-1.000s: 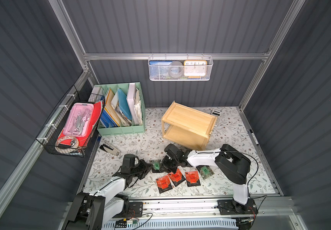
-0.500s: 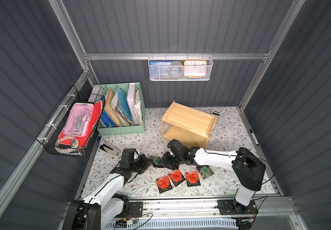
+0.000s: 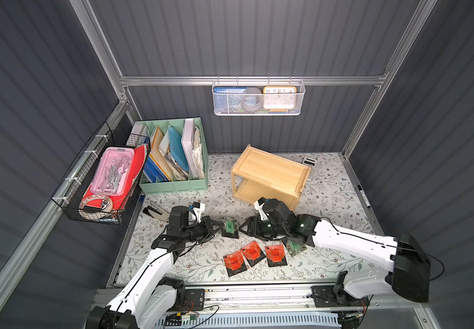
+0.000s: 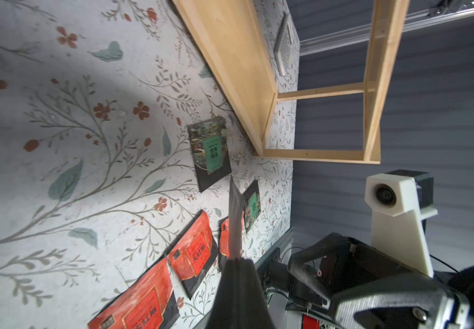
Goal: Place the tea bags on the shelf by color
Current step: Pick up the tea bag from the center of the board, then place the tea bag on the shelf.
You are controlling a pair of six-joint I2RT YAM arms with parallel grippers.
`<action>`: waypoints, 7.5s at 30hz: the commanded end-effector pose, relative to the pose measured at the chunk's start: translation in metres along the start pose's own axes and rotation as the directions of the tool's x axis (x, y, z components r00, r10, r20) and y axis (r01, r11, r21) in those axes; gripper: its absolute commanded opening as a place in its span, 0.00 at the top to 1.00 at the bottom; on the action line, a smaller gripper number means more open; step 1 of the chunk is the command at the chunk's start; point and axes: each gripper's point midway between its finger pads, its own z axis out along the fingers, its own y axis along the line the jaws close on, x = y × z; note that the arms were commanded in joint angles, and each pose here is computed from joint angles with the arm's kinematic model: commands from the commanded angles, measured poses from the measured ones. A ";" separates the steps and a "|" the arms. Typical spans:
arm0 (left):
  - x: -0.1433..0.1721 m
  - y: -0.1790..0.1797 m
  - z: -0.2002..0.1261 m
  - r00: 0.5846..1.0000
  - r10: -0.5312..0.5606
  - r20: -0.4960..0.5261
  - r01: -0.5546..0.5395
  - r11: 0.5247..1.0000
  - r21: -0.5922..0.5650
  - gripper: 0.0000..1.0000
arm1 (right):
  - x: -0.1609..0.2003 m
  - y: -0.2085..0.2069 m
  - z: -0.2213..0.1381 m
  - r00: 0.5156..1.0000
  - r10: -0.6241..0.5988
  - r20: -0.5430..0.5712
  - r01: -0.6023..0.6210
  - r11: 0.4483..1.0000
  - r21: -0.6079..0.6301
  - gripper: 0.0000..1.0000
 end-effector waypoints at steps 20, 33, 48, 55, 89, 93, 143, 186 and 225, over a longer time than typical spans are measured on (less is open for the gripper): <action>0.021 -0.109 -0.032 0.940 0.290 -0.177 -0.207 0.902 0.380 1.00 | -0.016 0.021 -0.074 0.993 0.015 0.115 0.012 0.973 -0.232 0.50; 0.015 -0.117 -0.035 0.944 0.292 -0.155 -0.217 0.901 0.376 1.00 | -0.039 0.059 -0.056 0.998 0.015 0.062 0.007 0.940 -0.342 0.58; 0.014 -0.121 -0.038 0.946 0.291 -0.141 -0.219 0.898 0.381 1.00 | -0.046 0.063 -0.043 0.999 0.032 0.025 -0.020 0.928 -0.372 0.63; 0.013 -0.118 -0.037 0.951 0.278 -0.136 -0.213 0.906 0.367 1.00 | -0.043 0.068 -0.044 1.000 0.021 0.007 -0.016 0.915 -0.404 0.81; -0.070 -0.092 -0.062 0.908 -0.251 0.336 0.225 0.968 0.115 0.00 | -0.115 0.058 -0.101 0.860 0.311 0.404 -0.176 0.925 -0.337 1.00; -0.074 -0.100 -0.065 0.900 -0.266 0.344 0.227 0.962 0.149 0.00 | -0.119 0.064 -0.096 0.838 0.373 0.398 -0.223 0.900 -0.375 1.00; -0.086 -0.130 -0.027 0.939 -0.249 0.237 0.186 0.948 0.258 0.82 | -0.142 0.106 -0.033 0.821 0.485 0.301 -0.335 0.836 -0.434 1.00; -0.080 -0.061 -0.003 0.923 -0.191 0.335 0.143 0.976 0.162 1.00 | -0.113 0.030 -0.198 0.805 -0.110 0.583 -0.011 0.980 0.200 0.10; -0.125 -0.009 0.148 0.855 -0.226 0.467 0.208 0.974 0.091 1.00 | -0.090 -0.006 -0.231 0.849 -0.331 0.412 0.181 0.915 0.361 0.01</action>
